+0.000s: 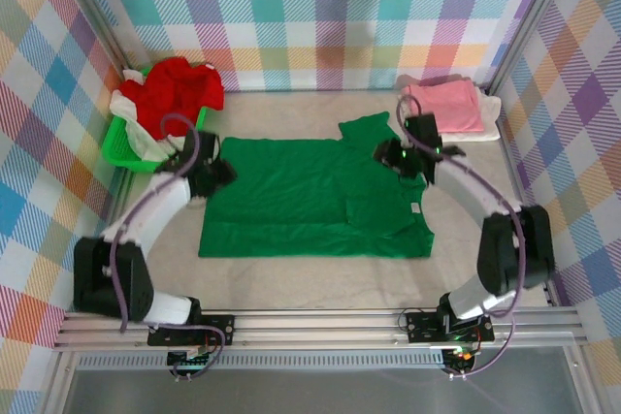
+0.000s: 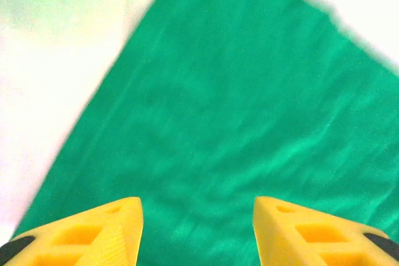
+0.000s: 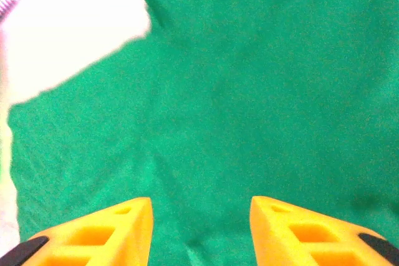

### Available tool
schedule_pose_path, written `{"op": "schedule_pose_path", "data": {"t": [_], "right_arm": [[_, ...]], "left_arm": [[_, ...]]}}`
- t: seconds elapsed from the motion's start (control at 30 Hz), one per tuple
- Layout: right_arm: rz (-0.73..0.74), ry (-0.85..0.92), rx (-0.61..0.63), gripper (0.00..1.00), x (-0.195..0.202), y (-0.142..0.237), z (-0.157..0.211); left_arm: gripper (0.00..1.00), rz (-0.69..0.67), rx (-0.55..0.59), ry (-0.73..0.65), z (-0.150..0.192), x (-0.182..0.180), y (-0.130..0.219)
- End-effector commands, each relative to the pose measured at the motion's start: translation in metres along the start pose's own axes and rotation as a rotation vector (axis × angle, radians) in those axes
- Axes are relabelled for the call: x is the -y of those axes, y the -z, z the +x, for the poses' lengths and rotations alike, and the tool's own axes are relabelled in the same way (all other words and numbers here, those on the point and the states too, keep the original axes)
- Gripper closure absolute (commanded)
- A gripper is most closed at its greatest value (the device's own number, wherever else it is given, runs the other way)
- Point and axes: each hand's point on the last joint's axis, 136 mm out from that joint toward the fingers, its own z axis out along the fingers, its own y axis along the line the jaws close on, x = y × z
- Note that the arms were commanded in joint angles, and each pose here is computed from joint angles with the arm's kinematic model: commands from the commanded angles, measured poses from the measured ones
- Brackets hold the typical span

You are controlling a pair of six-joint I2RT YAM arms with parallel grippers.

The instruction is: Fold and stack the t-shirts

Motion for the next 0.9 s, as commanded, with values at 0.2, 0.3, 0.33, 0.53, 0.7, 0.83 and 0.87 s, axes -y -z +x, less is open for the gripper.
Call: {"op": "schedule_pose_path", "data": {"t": [0.2, 0.3, 0.33, 0.53, 0.7, 0.83, 0.87], "right_arm": [[0.052, 0.366, -0.080, 0.51, -0.027, -0.104, -0.100], [0.108, 0.428, -0.054, 0.51, -0.023, -0.141, -0.129], [0.117, 0.431, -0.026, 0.50, -0.022, -0.152, -0.139], [0.125, 0.366, 0.086, 0.43, 0.004, -0.197, -0.164], [0.082, 0.348, 0.064, 0.41, 0.008, -0.215, -0.156], [0.020, 0.327, 0.000, 0.44, 0.004, -0.223, -0.139], [0.014, 0.329, -0.006, 0.45, 0.002, -0.224, -0.137]], "left_arm": [[0.42, -0.195, -0.053, -0.285, -0.070, 0.024, -0.073], [0.40, -0.245, -0.072, -0.294, -0.077, 0.023, -0.092], [0.39, -0.257, -0.080, -0.292, -0.079, 0.022, -0.097], [0.26, -0.285, -0.117, -0.260, -0.085, 0.018, -0.118], [0.25, -0.290, -0.131, -0.272, -0.085, 0.017, -0.123], [0.25, -0.272, -0.143, -0.277, -0.082, 0.020, -0.123], [0.25, -0.275, -0.144, -0.275, -0.082, 0.018, -0.124]]}}
